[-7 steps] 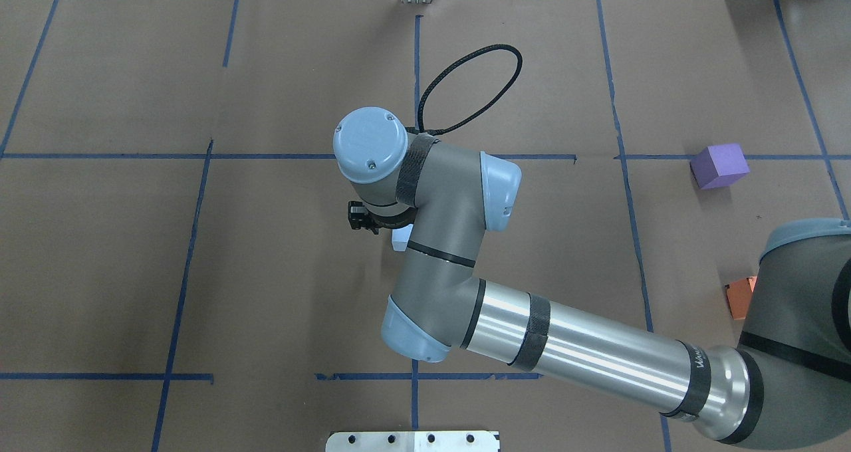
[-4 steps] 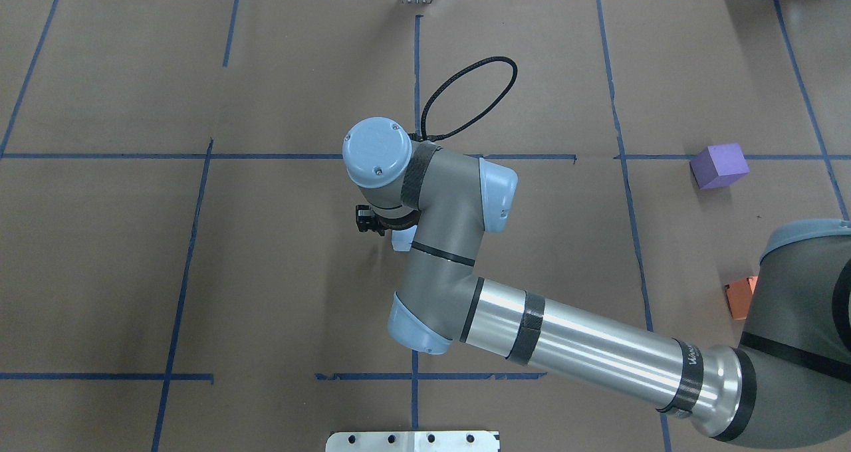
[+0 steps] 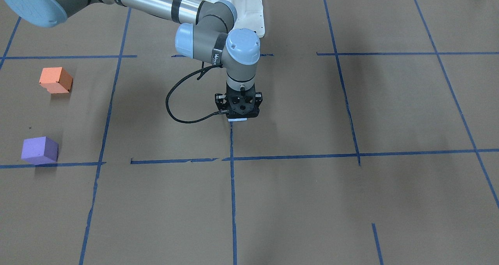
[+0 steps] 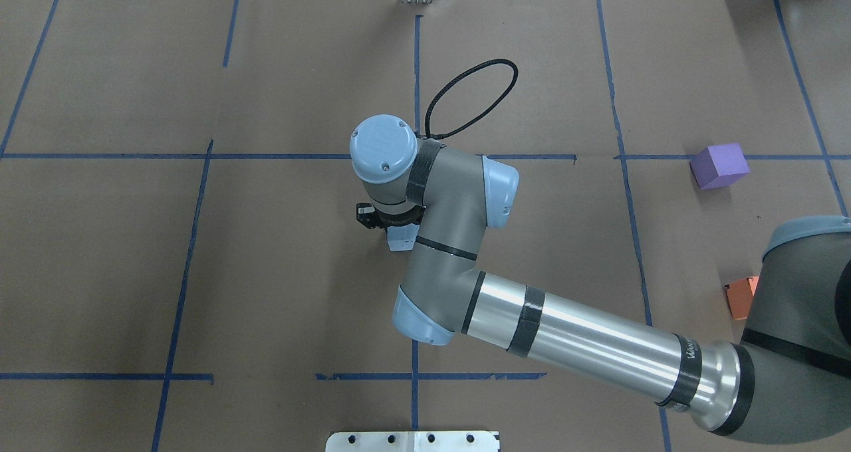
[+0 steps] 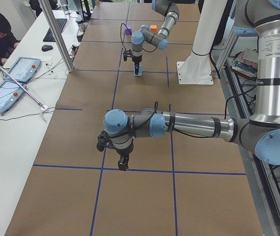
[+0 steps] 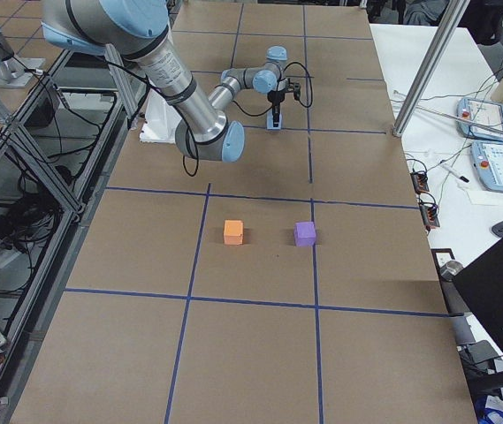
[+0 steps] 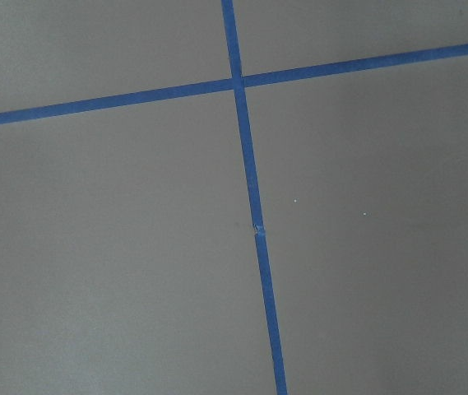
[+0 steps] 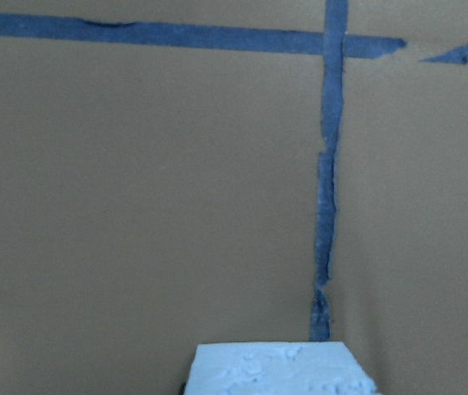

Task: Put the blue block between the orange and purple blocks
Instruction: 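Lower the right gripper and close it on the light blue cube, then carry the light blue cube with the right gripper toward the purple cube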

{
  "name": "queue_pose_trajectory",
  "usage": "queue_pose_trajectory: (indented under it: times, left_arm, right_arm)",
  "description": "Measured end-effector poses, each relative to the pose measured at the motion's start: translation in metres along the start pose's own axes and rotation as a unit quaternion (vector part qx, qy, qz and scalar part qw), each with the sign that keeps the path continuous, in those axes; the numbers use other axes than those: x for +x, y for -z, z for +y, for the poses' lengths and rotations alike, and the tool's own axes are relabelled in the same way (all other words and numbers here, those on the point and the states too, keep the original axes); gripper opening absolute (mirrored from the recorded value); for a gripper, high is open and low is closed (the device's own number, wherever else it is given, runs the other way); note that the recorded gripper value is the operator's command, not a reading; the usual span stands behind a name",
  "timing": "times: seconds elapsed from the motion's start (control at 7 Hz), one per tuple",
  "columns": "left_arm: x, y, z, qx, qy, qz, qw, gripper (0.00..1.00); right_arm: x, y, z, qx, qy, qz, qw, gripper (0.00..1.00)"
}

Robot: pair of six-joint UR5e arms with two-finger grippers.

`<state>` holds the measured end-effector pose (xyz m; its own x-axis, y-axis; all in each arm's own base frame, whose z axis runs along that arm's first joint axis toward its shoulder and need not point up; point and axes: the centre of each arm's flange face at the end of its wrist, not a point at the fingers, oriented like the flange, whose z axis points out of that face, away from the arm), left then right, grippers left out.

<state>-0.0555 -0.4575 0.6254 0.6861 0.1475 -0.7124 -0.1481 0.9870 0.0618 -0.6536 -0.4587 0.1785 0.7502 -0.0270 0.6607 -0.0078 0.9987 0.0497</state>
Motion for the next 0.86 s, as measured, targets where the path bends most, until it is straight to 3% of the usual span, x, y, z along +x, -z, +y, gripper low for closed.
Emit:
queue_pose_trajectory:
  times: [0.29,0.57,0.86]
  left_arm:
    - [0.001,0.001,0.000,0.001,0.000,0.000,1.0000,1.00]
    - [-0.001,-0.001,0.001,-0.001,-0.001,0.000,1.0000,1.00]
    - [-0.005,-0.006,0.008,0.000,-0.002,-0.001,1.0000,1.00]
  right_arm:
    - [0.052,0.031,-0.015,-0.008,-0.016,0.005,0.9998,0.34]
    - [0.156,0.046,-0.044,-0.011,-0.013,0.010,0.9998,0.35]
    - [0.287,0.057,-0.059,-0.012,0.031,0.021,0.9992,0.37]
